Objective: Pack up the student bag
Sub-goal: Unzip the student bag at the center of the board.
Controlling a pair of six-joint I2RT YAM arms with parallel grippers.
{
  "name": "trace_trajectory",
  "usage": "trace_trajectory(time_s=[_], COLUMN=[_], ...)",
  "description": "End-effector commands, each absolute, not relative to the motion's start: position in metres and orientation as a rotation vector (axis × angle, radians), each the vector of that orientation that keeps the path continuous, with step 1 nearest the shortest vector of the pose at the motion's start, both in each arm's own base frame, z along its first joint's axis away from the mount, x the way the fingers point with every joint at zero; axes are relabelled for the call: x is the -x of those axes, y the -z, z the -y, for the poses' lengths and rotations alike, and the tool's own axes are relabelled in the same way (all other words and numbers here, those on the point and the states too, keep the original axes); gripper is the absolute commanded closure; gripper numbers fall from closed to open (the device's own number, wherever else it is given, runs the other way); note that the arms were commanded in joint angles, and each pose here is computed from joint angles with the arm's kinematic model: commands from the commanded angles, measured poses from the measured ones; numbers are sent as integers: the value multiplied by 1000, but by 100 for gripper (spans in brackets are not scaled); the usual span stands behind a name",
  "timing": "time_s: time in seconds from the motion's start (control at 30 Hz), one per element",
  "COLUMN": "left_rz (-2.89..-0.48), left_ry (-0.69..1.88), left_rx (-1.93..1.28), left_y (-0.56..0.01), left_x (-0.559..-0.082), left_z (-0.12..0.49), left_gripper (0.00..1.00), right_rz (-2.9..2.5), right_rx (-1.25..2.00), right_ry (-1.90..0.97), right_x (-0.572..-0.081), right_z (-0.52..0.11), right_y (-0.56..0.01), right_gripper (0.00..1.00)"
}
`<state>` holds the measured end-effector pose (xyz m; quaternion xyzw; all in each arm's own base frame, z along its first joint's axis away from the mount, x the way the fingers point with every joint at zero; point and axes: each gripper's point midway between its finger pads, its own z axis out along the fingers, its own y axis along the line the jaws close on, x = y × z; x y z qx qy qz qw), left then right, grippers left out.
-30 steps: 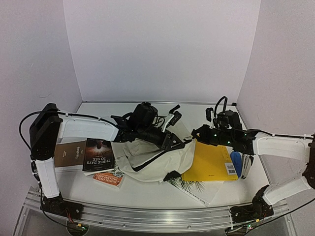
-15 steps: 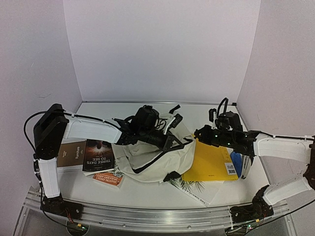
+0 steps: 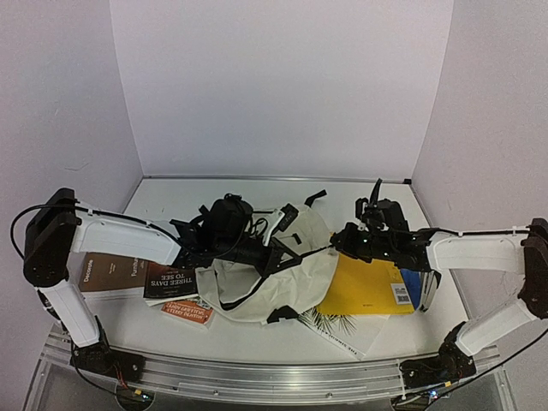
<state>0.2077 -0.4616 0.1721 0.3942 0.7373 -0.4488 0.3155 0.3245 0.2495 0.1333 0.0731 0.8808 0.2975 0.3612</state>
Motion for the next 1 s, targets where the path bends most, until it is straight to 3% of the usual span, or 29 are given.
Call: trace_trajectory(time_s=[0.0,0.33,0.6,0.97], left_rz=[-1902,-1974,-2054,-2154], left_ry=[1150,1093,1213,1196], left_rx=[-1072,-1084,-1130,-1134], left_y=[-190,-177,-167,-153], left_x=[-191,-179,-155,-138], left_z=[443,416,411,383], left_gripper=[100,100,100,100], right_rz=[-2197,-2207,-2175,-2229], right_rx=[-351,-348,-315,-320], right_ry=[-600,-608,-581,-500], right_x=[-353,-354,-352,-361], right_z=[-219,-221,-214,-213], right_y=[-136,-135,-146,-117], right_gripper=[100,100,100,100])
